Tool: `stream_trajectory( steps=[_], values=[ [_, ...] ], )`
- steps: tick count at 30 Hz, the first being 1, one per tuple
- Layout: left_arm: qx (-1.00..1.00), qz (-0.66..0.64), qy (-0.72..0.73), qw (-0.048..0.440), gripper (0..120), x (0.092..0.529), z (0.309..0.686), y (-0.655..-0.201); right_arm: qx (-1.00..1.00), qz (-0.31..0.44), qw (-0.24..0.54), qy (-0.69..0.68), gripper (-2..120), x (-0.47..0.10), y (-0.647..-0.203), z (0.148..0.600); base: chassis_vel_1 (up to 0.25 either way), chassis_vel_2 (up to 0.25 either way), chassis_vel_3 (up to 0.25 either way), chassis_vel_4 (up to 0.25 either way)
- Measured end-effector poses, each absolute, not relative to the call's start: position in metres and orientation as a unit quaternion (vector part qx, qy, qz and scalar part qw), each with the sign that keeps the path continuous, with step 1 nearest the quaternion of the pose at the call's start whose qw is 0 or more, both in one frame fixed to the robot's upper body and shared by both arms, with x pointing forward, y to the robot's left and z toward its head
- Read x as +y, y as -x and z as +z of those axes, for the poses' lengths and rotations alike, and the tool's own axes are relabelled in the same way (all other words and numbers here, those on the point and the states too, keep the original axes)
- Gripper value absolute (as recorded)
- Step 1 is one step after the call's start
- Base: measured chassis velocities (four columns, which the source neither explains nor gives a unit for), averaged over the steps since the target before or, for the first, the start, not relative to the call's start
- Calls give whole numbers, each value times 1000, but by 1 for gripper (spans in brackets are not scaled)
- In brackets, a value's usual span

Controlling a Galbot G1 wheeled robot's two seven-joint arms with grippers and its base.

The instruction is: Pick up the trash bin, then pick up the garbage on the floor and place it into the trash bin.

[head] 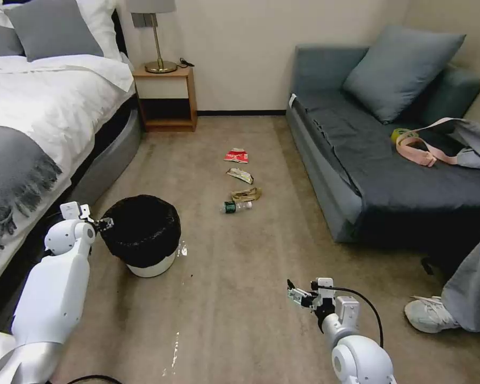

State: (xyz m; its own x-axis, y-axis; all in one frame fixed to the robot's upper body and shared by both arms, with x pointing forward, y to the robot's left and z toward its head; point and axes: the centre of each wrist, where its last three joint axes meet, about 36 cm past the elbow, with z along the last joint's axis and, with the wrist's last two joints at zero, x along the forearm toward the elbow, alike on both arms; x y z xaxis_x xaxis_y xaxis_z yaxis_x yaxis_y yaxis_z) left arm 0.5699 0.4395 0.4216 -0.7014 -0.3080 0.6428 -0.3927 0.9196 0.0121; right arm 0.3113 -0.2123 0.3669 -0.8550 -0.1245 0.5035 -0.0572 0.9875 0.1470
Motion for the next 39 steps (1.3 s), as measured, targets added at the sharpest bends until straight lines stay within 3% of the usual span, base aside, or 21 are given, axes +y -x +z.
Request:
stream_trajectory(
  steps=[7,16,39],
  values=[
    [-922,66,-182,336,32,441,419,-566,-960,-72,265,-51,100,-211,-311,370,0,0,0,0],
    [-922,71,-182,335,5,449,418,-556,-959,-77,266,-56,100,-209,-311,372,0,0,0,0],
    [-929,65,-189,311,5,456,428,-519,-959,-74,266,-62,100,-208,-303,377,0,0,0,0]
  ],
)
